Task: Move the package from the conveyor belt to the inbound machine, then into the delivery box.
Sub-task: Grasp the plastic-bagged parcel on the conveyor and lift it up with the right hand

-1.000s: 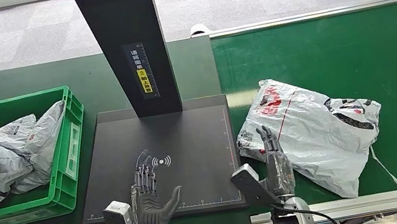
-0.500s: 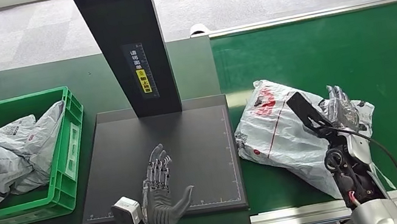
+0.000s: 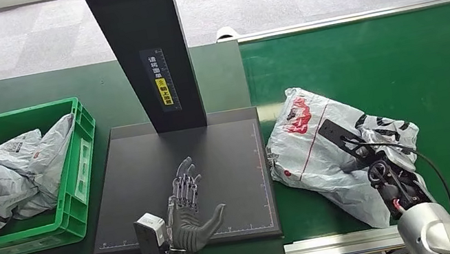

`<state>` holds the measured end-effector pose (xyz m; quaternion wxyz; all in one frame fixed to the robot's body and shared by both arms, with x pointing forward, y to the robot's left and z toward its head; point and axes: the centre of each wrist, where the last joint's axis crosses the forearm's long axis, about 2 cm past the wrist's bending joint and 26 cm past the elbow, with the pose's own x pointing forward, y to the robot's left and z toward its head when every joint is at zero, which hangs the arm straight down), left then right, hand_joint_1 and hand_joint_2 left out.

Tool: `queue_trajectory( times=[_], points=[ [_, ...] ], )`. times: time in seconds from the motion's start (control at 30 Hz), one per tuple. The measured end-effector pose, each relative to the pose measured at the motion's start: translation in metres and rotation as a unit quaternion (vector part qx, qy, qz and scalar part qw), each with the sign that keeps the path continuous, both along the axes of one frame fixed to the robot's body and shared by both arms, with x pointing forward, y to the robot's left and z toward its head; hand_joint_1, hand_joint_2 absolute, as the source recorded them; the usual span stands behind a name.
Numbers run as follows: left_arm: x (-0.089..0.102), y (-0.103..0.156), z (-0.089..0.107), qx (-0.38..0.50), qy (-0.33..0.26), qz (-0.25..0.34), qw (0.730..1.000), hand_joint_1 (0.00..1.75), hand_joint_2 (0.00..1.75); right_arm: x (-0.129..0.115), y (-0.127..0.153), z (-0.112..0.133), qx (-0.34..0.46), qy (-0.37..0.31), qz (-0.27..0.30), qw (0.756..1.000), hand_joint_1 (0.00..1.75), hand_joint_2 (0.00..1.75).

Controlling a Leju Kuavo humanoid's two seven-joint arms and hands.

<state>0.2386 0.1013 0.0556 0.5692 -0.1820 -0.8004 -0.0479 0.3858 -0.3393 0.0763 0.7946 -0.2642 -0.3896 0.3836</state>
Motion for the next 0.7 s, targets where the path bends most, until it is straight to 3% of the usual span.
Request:
queue_trajectory(
  times=[0.2,0.63,0.67,0.7],
  points=[
    [0.008,-0.002,0.001,0.004,0.0,-0.005,1.0,0.0,1.75,0.002,0.007,-0.002,-0.004,0.093,0.048,0.995,0.0,1.75],
    [0.008,-0.002,-0.001,0.009,0.005,0.001,1.0,0.0,1.75,0.004,0.017,-0.002,-0.025,0.11,0.066,0.991,0.0,1.75],
    [0.008,-0.002,-0.001,0.009,0.005,0.001,1.0,0.0,1.75,0.004,0.017,-0.002,-0.025,0.11,0.067,0.991,0.06,1.75],
    [0.008,-0.002,-0.001,0.009,0.005,0.001,1.0,0.0,1.75,0.004,0.018,-0.002,-0.025,0.111,0.067,0.991,0.49,1.75]
  ],
)
